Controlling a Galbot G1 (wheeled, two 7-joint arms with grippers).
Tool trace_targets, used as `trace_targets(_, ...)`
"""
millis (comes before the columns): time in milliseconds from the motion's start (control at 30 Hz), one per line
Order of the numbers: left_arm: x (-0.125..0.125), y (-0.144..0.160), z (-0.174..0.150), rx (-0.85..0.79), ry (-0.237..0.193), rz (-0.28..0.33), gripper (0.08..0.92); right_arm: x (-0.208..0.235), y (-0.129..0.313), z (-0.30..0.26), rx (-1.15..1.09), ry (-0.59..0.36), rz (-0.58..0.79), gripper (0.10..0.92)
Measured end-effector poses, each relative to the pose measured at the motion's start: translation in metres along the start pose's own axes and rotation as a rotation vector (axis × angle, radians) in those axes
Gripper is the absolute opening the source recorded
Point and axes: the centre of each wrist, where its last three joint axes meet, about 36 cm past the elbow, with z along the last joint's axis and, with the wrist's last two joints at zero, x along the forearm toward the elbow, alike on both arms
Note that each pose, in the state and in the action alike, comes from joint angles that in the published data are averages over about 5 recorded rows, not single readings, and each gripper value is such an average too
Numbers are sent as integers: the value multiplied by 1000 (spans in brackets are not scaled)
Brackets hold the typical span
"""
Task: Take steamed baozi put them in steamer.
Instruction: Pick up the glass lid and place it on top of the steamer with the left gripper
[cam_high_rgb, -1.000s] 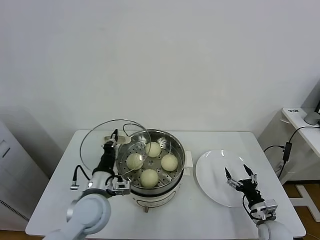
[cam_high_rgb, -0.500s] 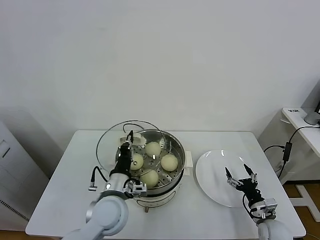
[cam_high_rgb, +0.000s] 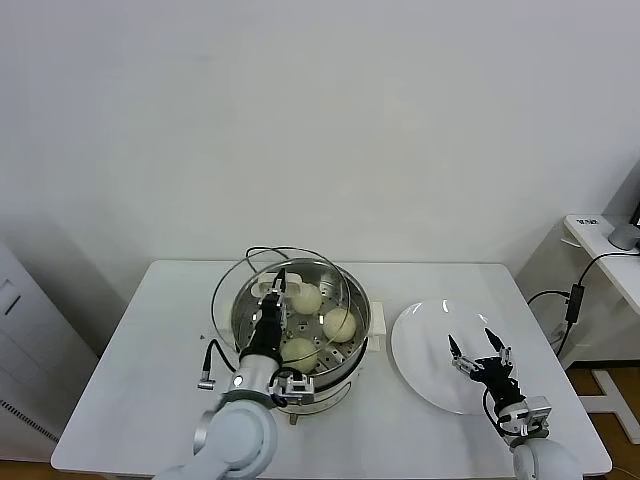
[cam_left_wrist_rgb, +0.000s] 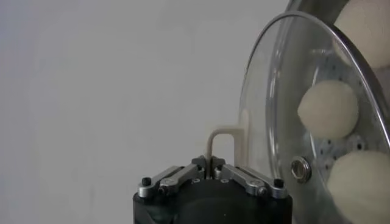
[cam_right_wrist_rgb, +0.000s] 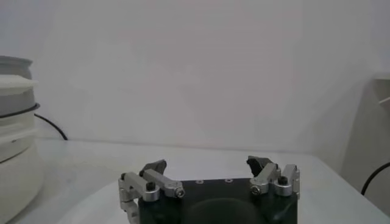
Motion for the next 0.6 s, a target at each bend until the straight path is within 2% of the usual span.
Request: trace_targets(600,0,-10,-20,7,-21,11,107,2,1,4,-5,8,2,823)
